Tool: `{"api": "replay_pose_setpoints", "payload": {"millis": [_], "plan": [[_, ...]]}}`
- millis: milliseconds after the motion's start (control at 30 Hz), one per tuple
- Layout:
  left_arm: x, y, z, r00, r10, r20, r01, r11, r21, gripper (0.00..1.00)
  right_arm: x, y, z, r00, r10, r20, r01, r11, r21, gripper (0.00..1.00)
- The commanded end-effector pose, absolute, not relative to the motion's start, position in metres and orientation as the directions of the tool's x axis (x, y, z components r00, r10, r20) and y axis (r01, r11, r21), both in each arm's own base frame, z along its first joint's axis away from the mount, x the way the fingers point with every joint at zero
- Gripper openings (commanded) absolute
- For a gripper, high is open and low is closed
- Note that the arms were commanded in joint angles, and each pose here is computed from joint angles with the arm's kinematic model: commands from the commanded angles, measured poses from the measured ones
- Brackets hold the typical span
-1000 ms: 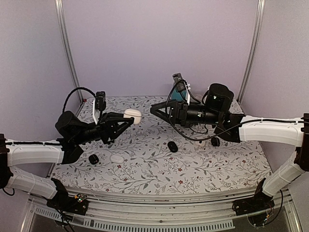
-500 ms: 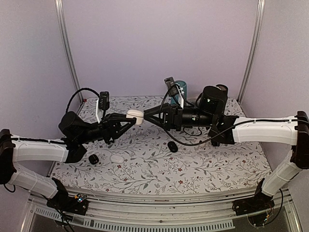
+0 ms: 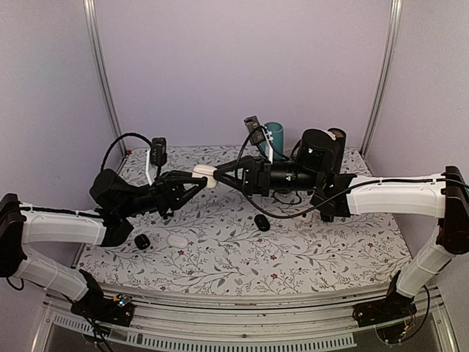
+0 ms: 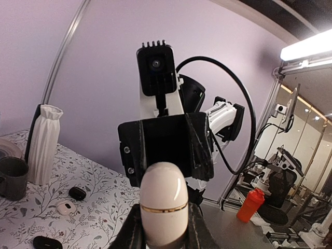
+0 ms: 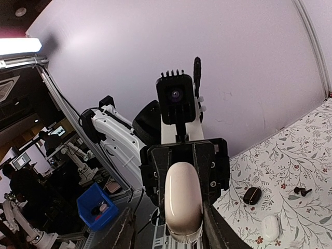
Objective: Insert the wireless bluetooth earbuds into the charging case
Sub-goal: Pass from the left arm to the right
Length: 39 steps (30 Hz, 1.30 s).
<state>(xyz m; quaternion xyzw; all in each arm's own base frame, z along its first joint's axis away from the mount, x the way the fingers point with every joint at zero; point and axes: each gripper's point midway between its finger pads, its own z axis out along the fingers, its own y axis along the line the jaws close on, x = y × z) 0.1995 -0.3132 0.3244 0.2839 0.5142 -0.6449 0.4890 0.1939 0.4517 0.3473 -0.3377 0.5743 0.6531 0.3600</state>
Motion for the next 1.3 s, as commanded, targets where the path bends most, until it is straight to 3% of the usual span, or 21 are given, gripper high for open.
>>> {"api": "replay_pose_setpoints", "payload": {"millis": [0,533,733,933,1167,1267], "plan": [[0.199,-0.313,0.336,-0.340,-0.360,-0.869,0.933,-0.016,-0.359,0.00,0.192,0.459,0.358,-0.503,0.101,-0.858,-0.863,-0.112,0.492,0.41],[0.202,-0.313,0.338,-0.358,-0.370,-0.857,0.925,-0.019,-0.379,0.00,0.192,0.466,0.352,-0.504,0.086,-0.859,-0.863,-0.096,0.496,0.26],[0.203,-0.313,0.336,-0.366,-0.368,-0.855,0.921,-0.014,-0.388,0.00,0.193,0.467,0.350,-0.513,0.076,-0.855,-0.858,-0.087,0.507,0.11],[0.207,-0.313,0.331,-0.365,-0.355,-0.861,0.919,0.011,-0.394,0.27,0.202,0.464,0.348,-0.520,0.092,-0.849,-0.854,-0.030,0.519,0.05],[0.223,-0.304,0.317,-0.365,-0.355,-0.861,0.889,0.141,-0.435,0.77,0.229,0.450,0.327,-0.564,0.108,-0.819,-0.815,0.084,0.573,0.04],[0.226,-0.300,0.312,-0.360,-0.352,-0.864,0.881,0.177,-0.439,0.84,0.244,0.439,0.316,-0.588,0.121,-0.799,-0.788,0.133,0.601,0.04]]}}
